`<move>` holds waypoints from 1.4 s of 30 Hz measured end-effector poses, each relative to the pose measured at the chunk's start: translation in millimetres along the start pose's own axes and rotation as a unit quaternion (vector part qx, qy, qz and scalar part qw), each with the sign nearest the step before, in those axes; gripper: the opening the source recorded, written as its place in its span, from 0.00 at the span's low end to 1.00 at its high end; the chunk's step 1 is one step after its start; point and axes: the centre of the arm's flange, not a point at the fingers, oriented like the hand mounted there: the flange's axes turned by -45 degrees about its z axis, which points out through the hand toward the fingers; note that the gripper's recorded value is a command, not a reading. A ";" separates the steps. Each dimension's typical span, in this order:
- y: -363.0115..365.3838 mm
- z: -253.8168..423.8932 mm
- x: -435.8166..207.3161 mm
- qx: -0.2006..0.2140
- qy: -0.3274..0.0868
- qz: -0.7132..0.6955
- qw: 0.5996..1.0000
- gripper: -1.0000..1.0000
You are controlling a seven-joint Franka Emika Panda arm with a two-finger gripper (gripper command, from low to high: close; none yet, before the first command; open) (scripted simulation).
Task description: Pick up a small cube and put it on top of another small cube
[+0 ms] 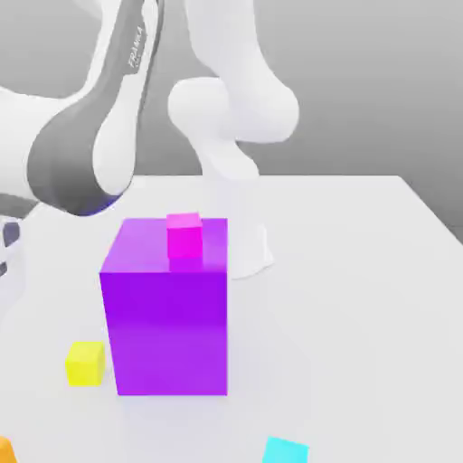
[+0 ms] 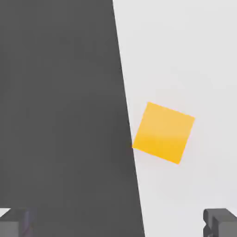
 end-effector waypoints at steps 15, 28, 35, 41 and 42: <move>12.4 101.9 23.3 -0.031 -0.008 0.085 0.996 0.00; 44.9 -66.9 -34.5 -0.031 -0.010 -0.083 0.996 0.00; 91.2 -137.0 -76.4 -0.030 -0.013 -0.205 0.978 0.00; 141.4 -183.3 -103.9 -0.028 -0.017 -0.303 0.953 0.00; 150.4 -189.8 -108.4 -0.027 -0.018 -0.319 0.947 0.00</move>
